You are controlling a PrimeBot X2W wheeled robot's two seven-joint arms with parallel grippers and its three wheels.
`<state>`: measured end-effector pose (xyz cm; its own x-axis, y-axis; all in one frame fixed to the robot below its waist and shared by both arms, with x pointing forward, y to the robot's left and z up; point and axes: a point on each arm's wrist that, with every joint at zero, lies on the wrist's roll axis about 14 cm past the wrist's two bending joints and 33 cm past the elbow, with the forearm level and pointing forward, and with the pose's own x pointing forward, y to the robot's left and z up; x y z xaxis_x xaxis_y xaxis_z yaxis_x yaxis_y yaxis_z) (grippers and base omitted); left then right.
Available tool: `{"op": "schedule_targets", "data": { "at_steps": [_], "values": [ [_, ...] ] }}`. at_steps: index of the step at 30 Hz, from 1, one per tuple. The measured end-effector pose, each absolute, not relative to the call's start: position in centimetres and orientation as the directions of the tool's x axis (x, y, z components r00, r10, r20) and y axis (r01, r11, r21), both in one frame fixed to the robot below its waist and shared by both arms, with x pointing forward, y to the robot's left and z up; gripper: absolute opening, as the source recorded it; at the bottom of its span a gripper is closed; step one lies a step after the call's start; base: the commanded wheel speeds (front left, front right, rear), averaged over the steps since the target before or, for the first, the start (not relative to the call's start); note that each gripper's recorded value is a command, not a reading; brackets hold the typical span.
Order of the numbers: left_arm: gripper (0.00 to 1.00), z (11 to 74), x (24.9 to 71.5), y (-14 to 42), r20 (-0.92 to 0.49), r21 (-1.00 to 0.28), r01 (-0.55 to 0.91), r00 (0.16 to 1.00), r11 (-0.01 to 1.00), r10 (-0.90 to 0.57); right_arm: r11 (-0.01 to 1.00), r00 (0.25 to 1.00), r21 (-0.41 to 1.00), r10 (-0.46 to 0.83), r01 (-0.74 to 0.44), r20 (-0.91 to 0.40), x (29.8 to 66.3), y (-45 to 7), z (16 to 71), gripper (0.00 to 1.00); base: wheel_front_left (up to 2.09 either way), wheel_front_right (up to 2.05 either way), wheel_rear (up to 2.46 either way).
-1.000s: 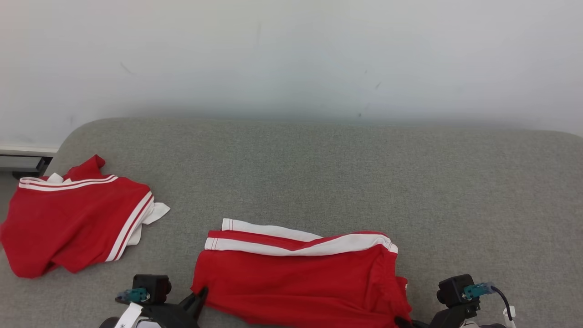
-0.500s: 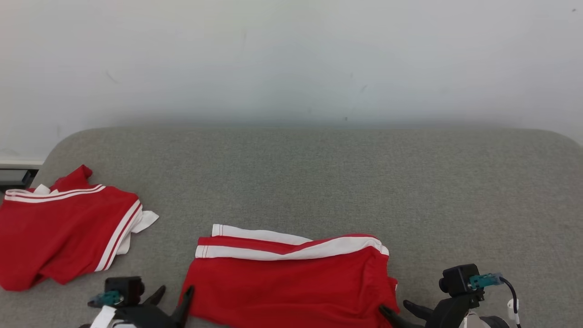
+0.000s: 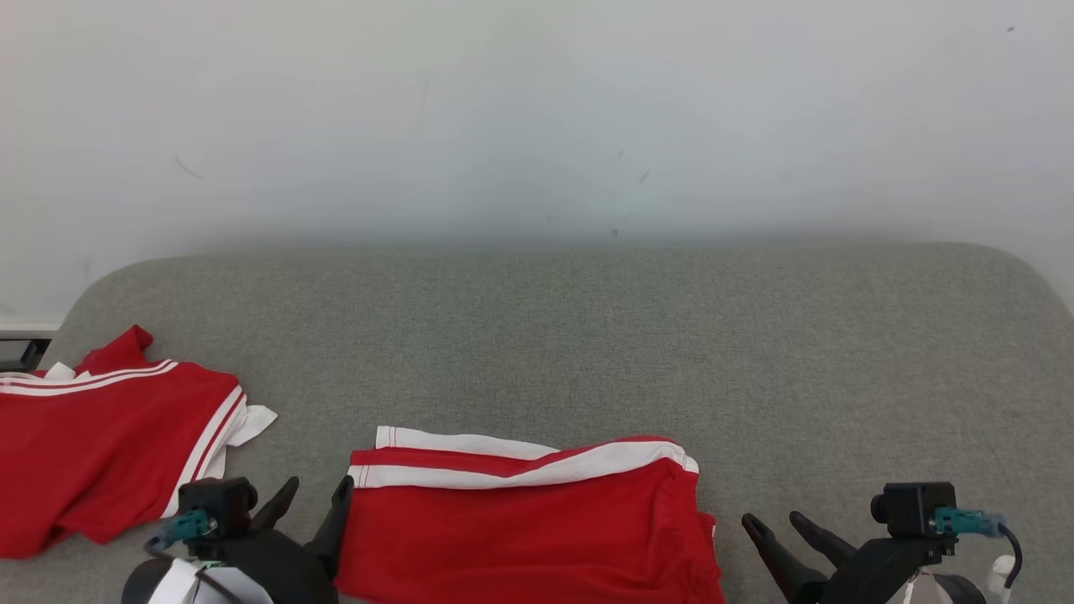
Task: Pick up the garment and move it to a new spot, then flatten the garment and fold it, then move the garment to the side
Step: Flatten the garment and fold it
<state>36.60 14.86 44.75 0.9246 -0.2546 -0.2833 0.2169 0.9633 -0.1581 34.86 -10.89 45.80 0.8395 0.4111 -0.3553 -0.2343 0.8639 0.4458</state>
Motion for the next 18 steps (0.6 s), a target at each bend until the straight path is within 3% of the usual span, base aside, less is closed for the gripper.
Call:
{"op": "schedule_targets", "data": {
  "at_steps": [18],
  "values": [
    [1.0, 45.8, 34.7, 18.7, -0.176, -0.179, 0.07, 0.979, 0.981, -0.102, 0.882, 0.883, 0.445, 0.326, -0.156, -0.338, 33.9, -11.5, 45.0, 1.0, 0.0, 0.0, 0.0]
  ]
}}
